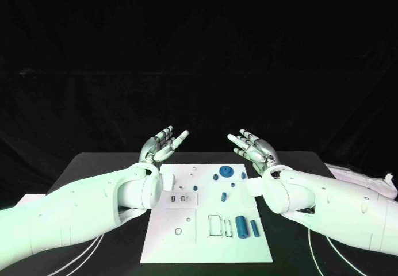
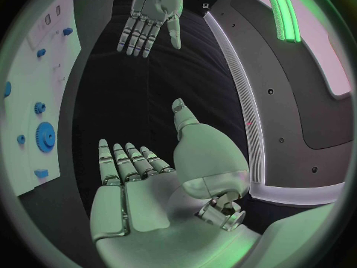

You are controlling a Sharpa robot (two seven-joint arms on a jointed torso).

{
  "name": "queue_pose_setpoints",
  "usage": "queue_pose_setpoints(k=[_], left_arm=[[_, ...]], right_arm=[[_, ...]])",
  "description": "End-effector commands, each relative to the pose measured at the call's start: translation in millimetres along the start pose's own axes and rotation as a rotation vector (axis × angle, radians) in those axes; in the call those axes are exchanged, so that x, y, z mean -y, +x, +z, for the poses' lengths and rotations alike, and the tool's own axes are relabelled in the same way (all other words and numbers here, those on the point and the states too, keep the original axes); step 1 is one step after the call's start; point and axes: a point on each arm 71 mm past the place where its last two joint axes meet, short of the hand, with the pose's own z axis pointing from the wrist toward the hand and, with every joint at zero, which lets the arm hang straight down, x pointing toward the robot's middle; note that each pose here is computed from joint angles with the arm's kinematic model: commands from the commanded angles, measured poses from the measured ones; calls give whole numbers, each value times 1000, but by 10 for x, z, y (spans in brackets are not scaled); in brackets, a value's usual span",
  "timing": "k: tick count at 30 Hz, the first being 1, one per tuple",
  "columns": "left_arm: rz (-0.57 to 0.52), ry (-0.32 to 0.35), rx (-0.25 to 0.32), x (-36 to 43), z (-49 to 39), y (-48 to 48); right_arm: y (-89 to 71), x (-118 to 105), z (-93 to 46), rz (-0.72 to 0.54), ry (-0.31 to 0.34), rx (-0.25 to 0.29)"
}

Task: Assemble the parts on the task board

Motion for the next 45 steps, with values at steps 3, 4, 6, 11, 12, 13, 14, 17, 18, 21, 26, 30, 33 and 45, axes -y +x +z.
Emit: queue_pose_setpoints(k=[3,4,6,11,12,13,14,17,18,21,26,30,33,45], left_arm=[[-41,-5,-62,7,8,51],[-41,-5,-62,7,8,51],[-41,-5,-62,7,8,51],[-68,40,-38,49,-12,-102],[-67,44,-35,56,-22,-116],[-65,47,-30,65,-34,-132],[-63,50,-26,75,-46,-150],[-61,54,-19,106,-83,-208],[-61,54,-19,116,-95,-226],[-66,52,-26,142,-139,-274],[-80,45,-51,181,-222,-322],[-102,34,-91,224,-312,-326],[-125,26,-125,265,-376,-294],[-212,-7,-212,379,-575,-60]], right_arm=[[150,45,10,-31,34,-240],[154,49,12,-34,37,-251],[161,56,15,-37,41,-267],[-156,-86,86,-285,-129,-170],[-175,-101,90,-310,-140,-168],[-193,-117,94,-335,-151,-168],[-210,-133,98,-361,-161,-168],[-253,-188,108,-441,-195,-172],[-269,-211,110,-466,-206,-172],[-312,-296,114,-544,-238,-172],[-355,-411,128,-684,-270,-184],[-324,-455,143,-861,-277,-217],[-269,-487,154,-1019,-281,-239],[-84,-555,214,-1412,-254,-284]])
